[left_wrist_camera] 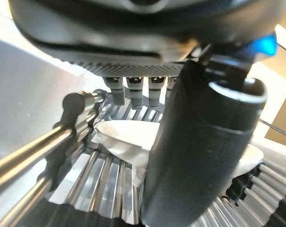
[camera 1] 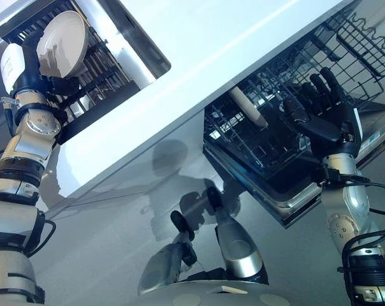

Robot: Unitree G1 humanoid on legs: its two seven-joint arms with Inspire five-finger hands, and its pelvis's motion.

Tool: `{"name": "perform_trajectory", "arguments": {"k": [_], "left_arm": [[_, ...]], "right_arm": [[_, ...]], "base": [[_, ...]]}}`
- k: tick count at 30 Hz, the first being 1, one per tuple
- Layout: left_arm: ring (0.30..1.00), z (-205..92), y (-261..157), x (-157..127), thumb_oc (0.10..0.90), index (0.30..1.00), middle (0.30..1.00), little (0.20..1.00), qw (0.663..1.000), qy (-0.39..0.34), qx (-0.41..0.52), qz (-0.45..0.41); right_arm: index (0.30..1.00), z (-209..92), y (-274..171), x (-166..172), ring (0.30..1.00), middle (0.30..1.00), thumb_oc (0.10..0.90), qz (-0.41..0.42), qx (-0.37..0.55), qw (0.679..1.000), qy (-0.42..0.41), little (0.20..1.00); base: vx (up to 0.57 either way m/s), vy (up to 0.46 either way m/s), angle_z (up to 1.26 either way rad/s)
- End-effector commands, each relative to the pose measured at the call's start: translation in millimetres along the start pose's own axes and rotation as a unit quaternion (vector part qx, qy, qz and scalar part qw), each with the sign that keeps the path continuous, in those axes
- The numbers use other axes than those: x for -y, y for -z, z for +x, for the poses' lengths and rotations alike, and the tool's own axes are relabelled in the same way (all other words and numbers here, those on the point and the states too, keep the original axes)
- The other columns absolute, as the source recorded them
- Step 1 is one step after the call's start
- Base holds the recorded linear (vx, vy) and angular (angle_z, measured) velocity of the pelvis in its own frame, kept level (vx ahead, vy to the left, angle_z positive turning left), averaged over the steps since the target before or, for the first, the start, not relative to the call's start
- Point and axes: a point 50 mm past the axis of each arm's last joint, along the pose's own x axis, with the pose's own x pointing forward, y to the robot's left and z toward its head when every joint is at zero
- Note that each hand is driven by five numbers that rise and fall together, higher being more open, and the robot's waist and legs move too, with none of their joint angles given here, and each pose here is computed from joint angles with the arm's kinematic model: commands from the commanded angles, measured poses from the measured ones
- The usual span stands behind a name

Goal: Pick up plates and place into dishwasher.

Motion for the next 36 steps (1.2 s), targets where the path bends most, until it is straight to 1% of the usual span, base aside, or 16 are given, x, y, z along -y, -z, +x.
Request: {"name": "perform_trajectory", "arguments": {"k": [1, 11, 16, 20, 26, 30, 36], "left_arm": [[0.3, 30, -23, -69, 0.1, 0.3, 0.3, 0.2, 0.992, -0.129, 0.011, 0.004], [0.3, 29, -18, -73, 0.1, 0.3, 0.3, 0.2, 0.992, -0.127, 0.008, 0.003], [0.3, 24, -4, -72, 0.1, 0.3, 0.3, 0.2, 0.992, -0.128, -0.014, 0.007], [0.3, 22, 13, -80, 0.1, 0.3, 0.3, 0.2, 0.991, -0.129, -0.038, 0.013], [0.3, 16, 32, -84, 0.1, 0.3, 0.3, 0.2, 0.99, -0.126, -0.062, 0.02], [0.3, 11, 41, -82, 0.1, 0.3, 0.3, 0.2, 0.991, -0.115, -0.068, 0.02], [0.3, 8, 37, -75, 0.1, 0.3, 0.3, 0.2, 0.995, -0.094, -0.043, 0.016]], "right_arm": [[0.9, 20, -47, -15, 0.9, 0.9, 0.8, 0.013, 0.12, 0.992, -0.04, 0.9], [0.9, 17, -44, -13, 0.9, 0.9, 0.8, 0.013, 0.114, 0.993, -0.04, 0.9], [0.9, 13, -42, -7, 0.9, 0.9, 0.8, 0.011, 0.106, 0.994, -0.036, 0.9], [0.9, 12, -42, -1, 0.9, 0.9, 0.8, 0.003, 0.096, 0.995, -0.038, 0.9], [0.9, 7, -39, 8, 0.9, 0.9, 0.8, -0.01, 0.075, 0.996, -0.04, 0.9], [0.9, 3, -35, 11, 0.9, 0.9, 0.8, -0.012, 0.06, 0.997, -0.042, 0.9], [0.9, -2, -31, 9, 0.9, 0.9, 0.8, -0.007, 0.049, 0.998, -0.049, 0.9]], "base": [[0.0, 0.0, 0.0], [0.01, 0.001, 0.0], [0.04, 0.004, -0.02], [0.05, 0.031, -0.07], [0.08, 0.042, -0.04], [0.06, 0.034, -0.02], [0.0, 0.0, 0.0]]}}
